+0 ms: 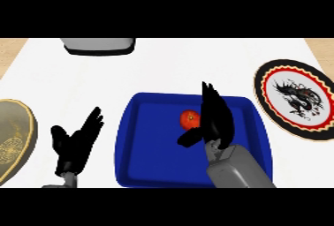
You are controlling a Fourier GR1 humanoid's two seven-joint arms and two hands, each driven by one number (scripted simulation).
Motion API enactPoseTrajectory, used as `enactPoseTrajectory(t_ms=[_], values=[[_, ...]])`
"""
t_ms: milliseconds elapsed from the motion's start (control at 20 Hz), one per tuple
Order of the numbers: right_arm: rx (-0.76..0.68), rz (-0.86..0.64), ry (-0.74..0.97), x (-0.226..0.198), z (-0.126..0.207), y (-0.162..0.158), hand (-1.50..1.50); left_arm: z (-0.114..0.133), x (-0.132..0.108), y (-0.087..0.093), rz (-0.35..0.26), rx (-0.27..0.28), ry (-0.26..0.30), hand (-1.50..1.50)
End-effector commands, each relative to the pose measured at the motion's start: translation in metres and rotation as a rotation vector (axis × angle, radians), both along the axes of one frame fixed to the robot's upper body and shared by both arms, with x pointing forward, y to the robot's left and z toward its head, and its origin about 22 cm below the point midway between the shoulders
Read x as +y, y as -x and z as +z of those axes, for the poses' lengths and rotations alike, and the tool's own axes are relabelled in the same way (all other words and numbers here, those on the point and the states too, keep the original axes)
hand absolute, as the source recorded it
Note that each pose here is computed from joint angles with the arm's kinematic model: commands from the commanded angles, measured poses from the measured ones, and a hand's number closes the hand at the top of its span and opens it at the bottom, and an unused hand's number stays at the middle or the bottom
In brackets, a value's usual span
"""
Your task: Pick the tomato from the tray and place it in the plate
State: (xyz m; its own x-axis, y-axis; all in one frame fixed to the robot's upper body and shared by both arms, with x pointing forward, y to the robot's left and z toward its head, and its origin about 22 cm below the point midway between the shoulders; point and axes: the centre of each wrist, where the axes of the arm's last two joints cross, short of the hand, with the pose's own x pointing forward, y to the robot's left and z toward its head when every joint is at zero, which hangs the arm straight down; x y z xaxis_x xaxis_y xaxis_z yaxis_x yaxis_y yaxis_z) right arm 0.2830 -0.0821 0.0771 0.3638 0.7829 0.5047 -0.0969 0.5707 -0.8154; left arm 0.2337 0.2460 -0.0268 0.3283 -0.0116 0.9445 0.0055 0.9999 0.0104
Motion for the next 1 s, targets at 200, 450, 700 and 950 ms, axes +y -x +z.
enactPoseTrajectory(t_ms=[200, 450, 700, 950], values=[[0.077, -0.089, 0.076, 0.006, -0.026, -0.014, -1.5, -0.01, -0.014, 0.003, -0.016, 0.042, 0.005, 0.0], [0.086, -0.055, 0.059, 0.008, -0.037, -0.01, -1.5, -0.02, 0.003, -0.005, 0.011, 0.051, 0.005, 0.0], [0.129, -0.039, 0.056, -0.017, -0.041, -0.042, -1.5, -0.01, -0.02, 0.001, -0.02, 0.053, 0.014, 0.0], [0.151, 0.065, 0.181, 0.012, -0.045, -0.033, 1.5, -0.003, -0.006, -0.009, 0.001, 0.056, 0.006, 0.0]])
